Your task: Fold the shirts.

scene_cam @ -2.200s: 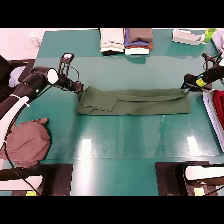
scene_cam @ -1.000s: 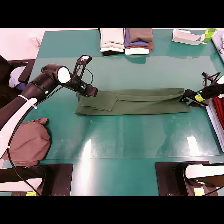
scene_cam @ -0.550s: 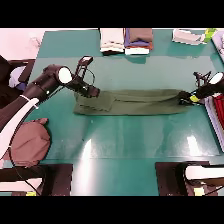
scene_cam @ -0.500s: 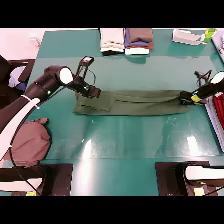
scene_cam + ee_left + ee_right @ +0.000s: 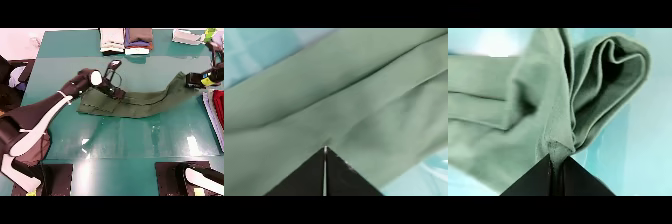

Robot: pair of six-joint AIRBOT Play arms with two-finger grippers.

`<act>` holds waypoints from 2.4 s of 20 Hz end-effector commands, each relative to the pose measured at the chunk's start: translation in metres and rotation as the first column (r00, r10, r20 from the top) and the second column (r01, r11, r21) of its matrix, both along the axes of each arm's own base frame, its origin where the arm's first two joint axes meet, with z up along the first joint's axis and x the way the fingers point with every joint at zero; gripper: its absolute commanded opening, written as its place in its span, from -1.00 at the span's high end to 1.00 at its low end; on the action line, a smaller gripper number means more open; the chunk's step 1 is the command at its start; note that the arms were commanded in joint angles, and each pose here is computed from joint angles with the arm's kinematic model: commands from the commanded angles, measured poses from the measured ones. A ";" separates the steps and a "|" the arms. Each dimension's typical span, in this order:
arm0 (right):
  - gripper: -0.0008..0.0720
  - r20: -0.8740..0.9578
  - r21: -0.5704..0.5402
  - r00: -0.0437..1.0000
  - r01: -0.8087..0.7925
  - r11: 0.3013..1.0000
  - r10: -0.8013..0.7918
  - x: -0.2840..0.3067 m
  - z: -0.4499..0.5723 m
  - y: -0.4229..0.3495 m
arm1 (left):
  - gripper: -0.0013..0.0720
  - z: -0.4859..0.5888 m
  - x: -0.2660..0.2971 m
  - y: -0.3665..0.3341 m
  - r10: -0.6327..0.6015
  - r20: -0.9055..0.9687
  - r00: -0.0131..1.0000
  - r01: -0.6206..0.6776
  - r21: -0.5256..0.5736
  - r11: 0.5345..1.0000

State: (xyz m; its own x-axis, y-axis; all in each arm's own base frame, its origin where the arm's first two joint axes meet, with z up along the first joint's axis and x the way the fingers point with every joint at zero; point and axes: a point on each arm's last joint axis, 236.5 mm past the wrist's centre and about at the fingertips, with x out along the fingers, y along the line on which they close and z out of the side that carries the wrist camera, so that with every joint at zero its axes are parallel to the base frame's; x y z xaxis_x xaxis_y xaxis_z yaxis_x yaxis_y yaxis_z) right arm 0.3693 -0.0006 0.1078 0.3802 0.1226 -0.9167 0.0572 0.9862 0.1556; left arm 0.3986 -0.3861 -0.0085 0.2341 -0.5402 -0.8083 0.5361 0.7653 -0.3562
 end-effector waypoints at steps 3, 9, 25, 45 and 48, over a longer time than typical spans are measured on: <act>0.93 0.179 0.035 0.976 -0.133 0.991 0.125 0.000 0.084 0.081 | 0.90 -0.033 -0.025 -0.050 -0.089 -0.073 0.993 0.086 -0.046 0.995; 0.93 0.263 0.092 0.947 -0.217 0.972 0.186 -0.009 0.120 0.141 | 0.90 -0.043 -0.034 -0.051 -0.125 -0.093 0.988 0.123 -0.028 0.992; 0.93 0.374 0.232 0.853 -0.467 0.853 0.365 0.019 0.044 0.376 | 0.90 0.212 0.067 0.255 0.293 0.407 0.865 -0.347 0.065 0.935; -0.20 -0.043 0.118 0.999 -0.016 0.993 0.021 0.007 -0.093 0.193 | 0.90 0.265 0.026 0.284 0.355 0.423 0.833 -0.387 -0.012 0.922; -0.68 -0.132 0.172 0.989 0.089 0.981 -0.066 -0.005 -0.112 0.180 | 0.90 0.260 0.027 0.275 0.347 0.398 0.849 -0.365 -0.032 0.930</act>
